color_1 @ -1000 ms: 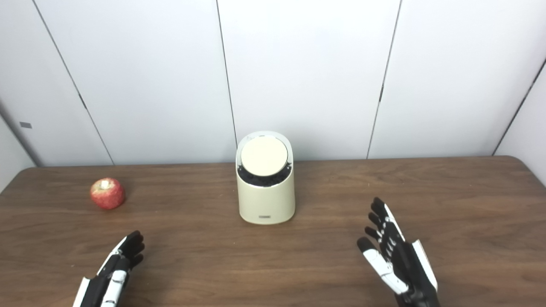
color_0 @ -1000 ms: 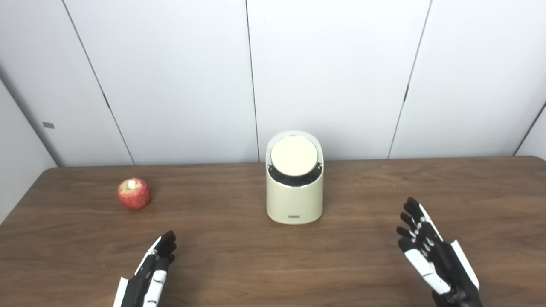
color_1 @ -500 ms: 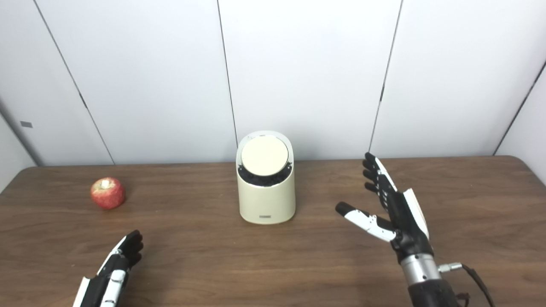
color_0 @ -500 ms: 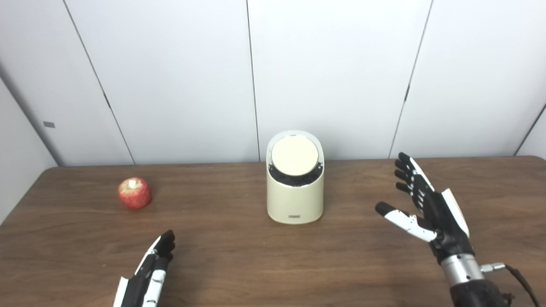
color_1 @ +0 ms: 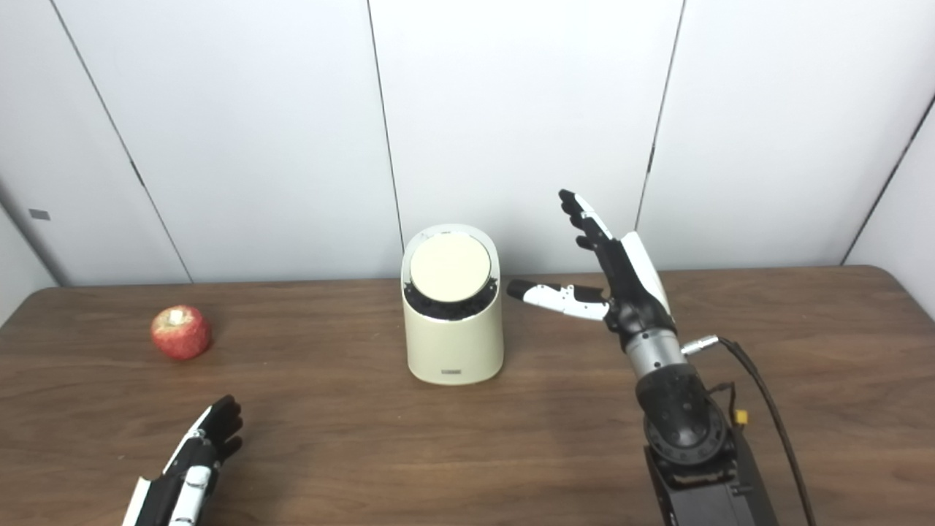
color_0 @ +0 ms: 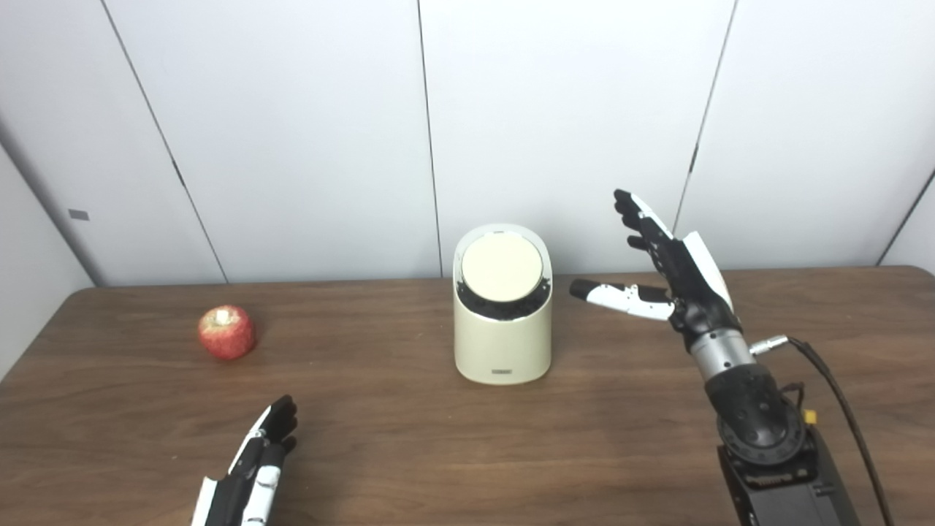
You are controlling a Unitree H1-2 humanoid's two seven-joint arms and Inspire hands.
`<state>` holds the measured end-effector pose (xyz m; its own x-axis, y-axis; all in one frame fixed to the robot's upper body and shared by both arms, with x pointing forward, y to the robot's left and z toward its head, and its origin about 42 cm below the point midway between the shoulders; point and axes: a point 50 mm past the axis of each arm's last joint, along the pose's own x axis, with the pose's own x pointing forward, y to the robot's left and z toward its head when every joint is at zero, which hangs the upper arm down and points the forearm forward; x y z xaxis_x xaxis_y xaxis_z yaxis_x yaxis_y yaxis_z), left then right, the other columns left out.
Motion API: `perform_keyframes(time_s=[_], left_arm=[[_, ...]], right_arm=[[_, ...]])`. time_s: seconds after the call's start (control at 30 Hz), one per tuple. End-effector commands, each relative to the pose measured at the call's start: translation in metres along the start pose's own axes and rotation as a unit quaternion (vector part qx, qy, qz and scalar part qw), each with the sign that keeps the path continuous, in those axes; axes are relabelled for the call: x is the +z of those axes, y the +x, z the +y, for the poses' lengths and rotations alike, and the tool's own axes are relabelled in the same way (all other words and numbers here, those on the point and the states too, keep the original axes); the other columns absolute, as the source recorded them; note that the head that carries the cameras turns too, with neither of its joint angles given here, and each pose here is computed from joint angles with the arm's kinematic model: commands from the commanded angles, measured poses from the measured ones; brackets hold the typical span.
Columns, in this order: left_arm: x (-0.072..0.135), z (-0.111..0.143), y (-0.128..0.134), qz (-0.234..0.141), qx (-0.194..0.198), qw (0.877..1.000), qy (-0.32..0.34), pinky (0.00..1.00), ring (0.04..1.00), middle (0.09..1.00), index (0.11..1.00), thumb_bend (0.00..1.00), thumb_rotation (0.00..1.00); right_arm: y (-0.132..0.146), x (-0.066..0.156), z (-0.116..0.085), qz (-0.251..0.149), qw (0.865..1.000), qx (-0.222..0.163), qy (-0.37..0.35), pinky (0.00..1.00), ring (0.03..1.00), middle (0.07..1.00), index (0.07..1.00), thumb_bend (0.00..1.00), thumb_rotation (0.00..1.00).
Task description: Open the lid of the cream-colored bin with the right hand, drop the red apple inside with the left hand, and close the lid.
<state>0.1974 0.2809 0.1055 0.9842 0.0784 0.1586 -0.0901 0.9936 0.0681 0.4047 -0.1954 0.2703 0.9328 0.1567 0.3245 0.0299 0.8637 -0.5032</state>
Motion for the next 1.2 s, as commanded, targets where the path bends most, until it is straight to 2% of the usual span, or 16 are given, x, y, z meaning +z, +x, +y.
perform_keyframes(time_s=[0.0,0.23,0.33,0.47,0.53,0.63,0.83,0.93,1.07,1.17], left_arm=[[-0.025,0.003,-0.037,0.067,0.010,0.998,-0.007,0.94,0.940,0.940,0.949,0.54,0.86],[-0.024,0.004,-0.038,0.063,0.008,0.998,-0.005,0.95,0.947,0.949,0.954,0.53,0.88],[-0.022,0.005,-0.039,0.064,0.007,0.998,-0.005,0.95,0.951,0.951,0.952,0.54,0.88],[-0.019,0.007,-0.042,0.066,0.010,0.998,-0.005,0.94,0.939,0.943,0.950,0.54,0.87],[-0.017,0.007,-0.042,0.067,0.011,0.998,-0.012,0.94,0.938,0.940,0.957,0.54,0.86],[-0.014,0.006,-0.044,0.069,0.011,0.997,-0.013,0.94,0.943,0.942,0.964,0.53,0.87],[-0.011,0.005,-0.046,0.065,0.009,0.998,-0.023,0.96,0.947,0.953,0.972,0.52,0.85],[-0.010,0.005,-0.047,0.066,0.006,0.998,-0.019,0.96,0.948,0.956,0.973,0.51,0.87],[-0.008,0.004,-0.047,0.065,0.009,0.998,-0.021,0.95,0.944,0.950,0.970,0.47,0.87],[-0.006,0.003,-0.048,0.067,0.010,0.997,-0.021,0.94,0.940,0.948,0.967,0.50,0.87]], right_arm=[[0.021,0.021,-0.004,-0.029,0.999,-0.011,-0.015,0.86,0.926,0.928,0.935,0.90,0.38],[0.052,0.037,0.007,-0.041,0.998,0.011,-0.047,0.81,0.904,0.924,0.918,0.90,0.35],[0.060,0.040,0.013,-0.040,0.998,0.017,-0.047,0.83,0.911,0.931,0.921,0.90,0.32],[0.069,0.043,0.021,-0.041,0.997,0.024,-0.056,0.84,0.911,0.929,0.919,0.92,0.36],[0.074,0.045,0.027,-0.043,0.996,0.029,-0.076,0.78,0.886,0.917,0.918,0.94,0.42],[0.082,0.047,0.036,-0.045,0.994,0.038,-0.090,0.77,0.880,0.913,0.917,0.94,0.42],[0.087,0.048,0.048,-0.046,0.993,0.053,-0.098,0.81,0.901,0.922,0.922,0.92,0.38],[0.086,0.048,0.051,-0.046,0.991,0.063,-0.111,0.82,0.906,0.924,0.925,0.91,0.37],[0.082,0.042,0.054,-0.041,0.989,0.073,-0.123,0.81,0.903,0.920,0.918,0.91,0.34],[0.081,0.036,0.056,-0.043,0.988,0.074,-0.132,0.80,0.897,0.914,0.907,0.91,0.33]])
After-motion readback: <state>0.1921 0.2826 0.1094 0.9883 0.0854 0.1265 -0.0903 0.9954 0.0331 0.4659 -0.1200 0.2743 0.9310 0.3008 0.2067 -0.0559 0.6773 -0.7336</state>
